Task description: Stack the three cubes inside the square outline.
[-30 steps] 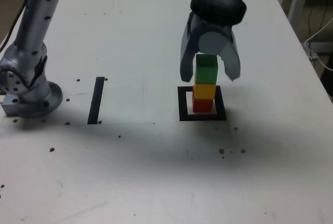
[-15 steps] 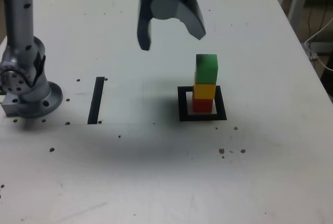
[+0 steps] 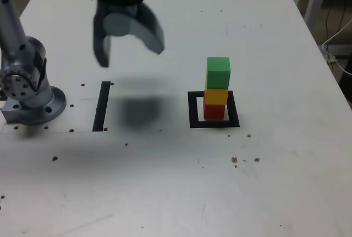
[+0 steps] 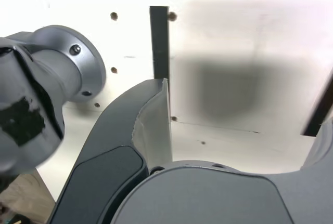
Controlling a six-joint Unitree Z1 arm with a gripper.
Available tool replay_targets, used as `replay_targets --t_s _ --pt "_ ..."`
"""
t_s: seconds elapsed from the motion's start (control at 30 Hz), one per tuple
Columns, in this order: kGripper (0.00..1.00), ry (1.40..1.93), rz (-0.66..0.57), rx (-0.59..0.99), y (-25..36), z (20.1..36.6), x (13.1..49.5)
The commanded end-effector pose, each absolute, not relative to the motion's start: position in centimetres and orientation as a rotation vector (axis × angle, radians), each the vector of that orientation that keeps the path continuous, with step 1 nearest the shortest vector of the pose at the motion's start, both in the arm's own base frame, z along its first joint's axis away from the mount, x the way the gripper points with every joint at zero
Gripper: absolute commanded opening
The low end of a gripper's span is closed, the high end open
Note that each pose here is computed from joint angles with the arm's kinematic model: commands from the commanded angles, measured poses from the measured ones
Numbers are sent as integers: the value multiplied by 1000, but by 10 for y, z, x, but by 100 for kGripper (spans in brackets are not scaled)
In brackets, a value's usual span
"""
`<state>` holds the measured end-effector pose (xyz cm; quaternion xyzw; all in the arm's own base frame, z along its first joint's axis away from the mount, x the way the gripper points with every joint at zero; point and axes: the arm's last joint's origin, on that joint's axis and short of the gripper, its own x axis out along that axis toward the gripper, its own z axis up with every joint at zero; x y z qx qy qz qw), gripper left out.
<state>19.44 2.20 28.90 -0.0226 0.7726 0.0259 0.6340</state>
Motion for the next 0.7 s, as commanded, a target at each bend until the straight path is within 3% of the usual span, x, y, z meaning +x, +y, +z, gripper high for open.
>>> replay_targets --t_s 0.0,0.33,0.67 --pt "100 1806 43 -45 20 274 178" --pt "100 1822 6 -32 16 243 147" --pt "100 1815 -11 -37 15 236 142"
